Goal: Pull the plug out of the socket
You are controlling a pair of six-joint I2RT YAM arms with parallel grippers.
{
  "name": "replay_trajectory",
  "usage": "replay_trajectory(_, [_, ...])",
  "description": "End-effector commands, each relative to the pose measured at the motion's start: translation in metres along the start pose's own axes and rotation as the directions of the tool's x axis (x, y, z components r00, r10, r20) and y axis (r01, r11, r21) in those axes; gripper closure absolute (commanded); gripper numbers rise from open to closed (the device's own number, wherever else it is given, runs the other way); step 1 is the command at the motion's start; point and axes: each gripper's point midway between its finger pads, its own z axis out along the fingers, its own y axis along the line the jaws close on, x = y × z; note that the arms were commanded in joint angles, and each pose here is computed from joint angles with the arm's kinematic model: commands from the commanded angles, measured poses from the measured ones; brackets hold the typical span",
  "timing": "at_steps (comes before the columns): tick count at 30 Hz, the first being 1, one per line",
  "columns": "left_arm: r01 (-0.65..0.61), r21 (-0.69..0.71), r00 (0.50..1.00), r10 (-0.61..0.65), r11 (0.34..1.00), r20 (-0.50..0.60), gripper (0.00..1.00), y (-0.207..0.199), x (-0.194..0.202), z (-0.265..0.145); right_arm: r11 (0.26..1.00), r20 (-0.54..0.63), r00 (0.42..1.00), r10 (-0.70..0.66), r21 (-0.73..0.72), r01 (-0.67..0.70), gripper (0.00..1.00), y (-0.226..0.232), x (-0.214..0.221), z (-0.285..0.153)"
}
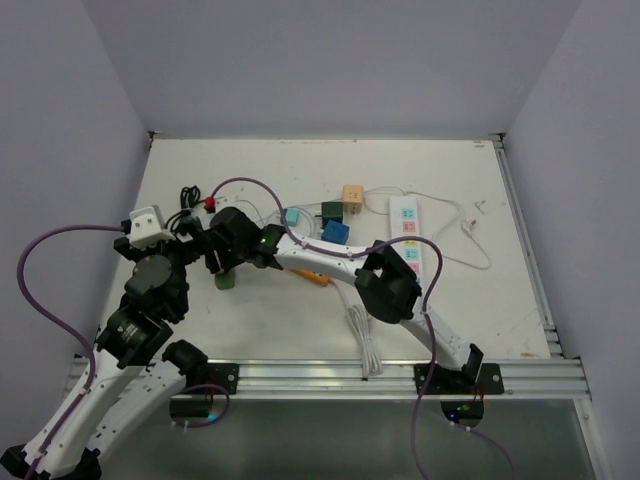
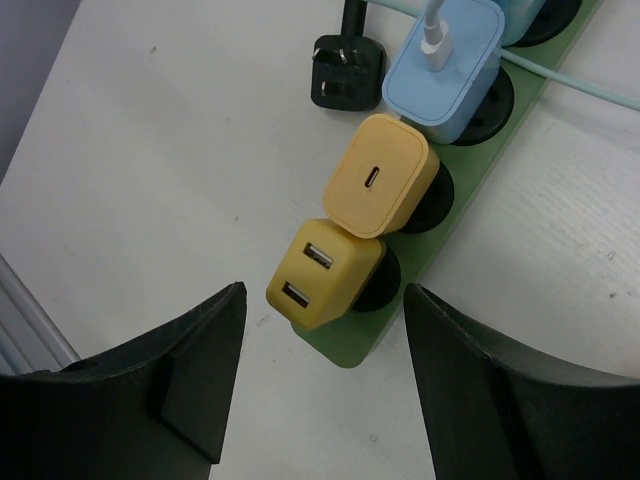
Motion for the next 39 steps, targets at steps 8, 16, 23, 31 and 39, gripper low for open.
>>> replay_trajectory(8, [0.062,0.019,0.997,-0.063,0.998,0.049,0.0,-0.002,-0.013,-0.001,0.99,0.097,0.994,0.044,0.13,-0.056,0.36,-0.011,-0.018,0.025])
replay_trajectory(16, [0.06,0.023,0.997,-0.061,0.998,0.049,0.0,-0.003,-0.013,-0.001,0.98,0.054,0.998,-0.011,0.201,0.0,0.49,-0.01,-0.007,0.024])
replay_trajectory(23, [0.065,0.031,0.996,-0.067,0.997,0.053,0.0,-0.003,-0.014,-0.002,0.96,0.009,0.997,-0.081,0.27,0.076,0.68,-0.04,0.013,-0.009])
replay_trajectory(31, [0.063,0.024,0.997,-0.064,0.998,0.05,0.0,-0.001,-0.013,-0.002,0.959,-0.08,0.966,-0.244,0.13,0.253,0.78,-0.022,0.012,-0.058])
replay_trajectory(39, [0.053,0.066,0.998,-0.055,0.996,0.021,0.0,-0.012,-0.006,0.0,0.9,-0.153,0.896,-0.416,0.074,0.431,0.75,-0.059,0.063,-0.105])
